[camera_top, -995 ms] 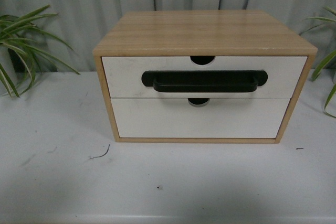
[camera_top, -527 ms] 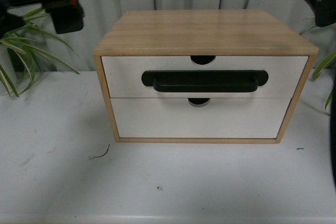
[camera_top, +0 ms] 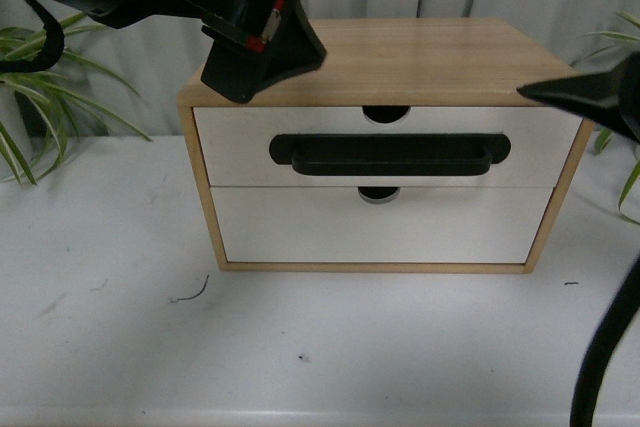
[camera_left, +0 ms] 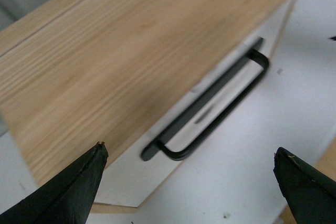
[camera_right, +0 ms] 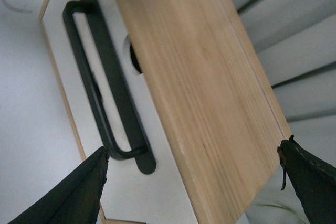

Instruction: Pull drawer

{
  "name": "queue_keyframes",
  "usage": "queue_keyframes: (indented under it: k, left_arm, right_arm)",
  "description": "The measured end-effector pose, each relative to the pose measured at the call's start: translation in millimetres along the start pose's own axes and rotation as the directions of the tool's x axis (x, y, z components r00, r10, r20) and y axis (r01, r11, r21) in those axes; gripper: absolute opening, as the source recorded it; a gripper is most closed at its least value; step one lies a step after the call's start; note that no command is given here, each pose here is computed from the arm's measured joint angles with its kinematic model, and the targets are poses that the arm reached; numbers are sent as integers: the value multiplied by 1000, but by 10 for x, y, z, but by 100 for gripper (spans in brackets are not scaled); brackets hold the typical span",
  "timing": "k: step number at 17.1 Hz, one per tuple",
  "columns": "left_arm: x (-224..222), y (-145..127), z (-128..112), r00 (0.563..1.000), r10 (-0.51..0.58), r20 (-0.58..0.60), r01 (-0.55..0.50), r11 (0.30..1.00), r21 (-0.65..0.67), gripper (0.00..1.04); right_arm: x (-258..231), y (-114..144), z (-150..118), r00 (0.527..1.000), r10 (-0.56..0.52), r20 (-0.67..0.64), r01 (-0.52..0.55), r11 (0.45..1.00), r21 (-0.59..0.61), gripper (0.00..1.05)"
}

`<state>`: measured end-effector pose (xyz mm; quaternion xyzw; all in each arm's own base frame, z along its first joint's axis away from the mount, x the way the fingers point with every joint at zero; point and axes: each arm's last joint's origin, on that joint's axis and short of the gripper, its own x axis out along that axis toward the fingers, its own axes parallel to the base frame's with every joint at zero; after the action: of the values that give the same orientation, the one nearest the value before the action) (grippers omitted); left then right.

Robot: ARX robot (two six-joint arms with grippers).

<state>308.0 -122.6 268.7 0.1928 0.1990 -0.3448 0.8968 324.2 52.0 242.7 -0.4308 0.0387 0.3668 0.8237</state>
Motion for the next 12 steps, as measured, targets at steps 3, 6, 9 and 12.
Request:
queue_keyframes:
  k: [3, 6, 9, 12]
  left_arm:
    - [141, -182, 73, 975, -163, -149, 189, 965, 182, 98]
    - [364, -275, 121, 950, -202, -236, 267, 920, 288, 98]
    - [597, -302, 131, 943, -199, -267, 281, 905, 318, 98]
    - [737, -316, 51, 936, -199, -290, 290, 903, 317, 98]
  right_arm:
    - [47, 21, -121, 988, 145, -62, -155, 961, -228, 98]
    - [136, 62, -189, 966, 240, -100, -260, 890, -374, 98]
    - [273, 92, -204, 954, 275, -116, -298, 854, -426, 98]
    - [413, 210, -242, 937, 327, -125, -348, 838, -420, 98]
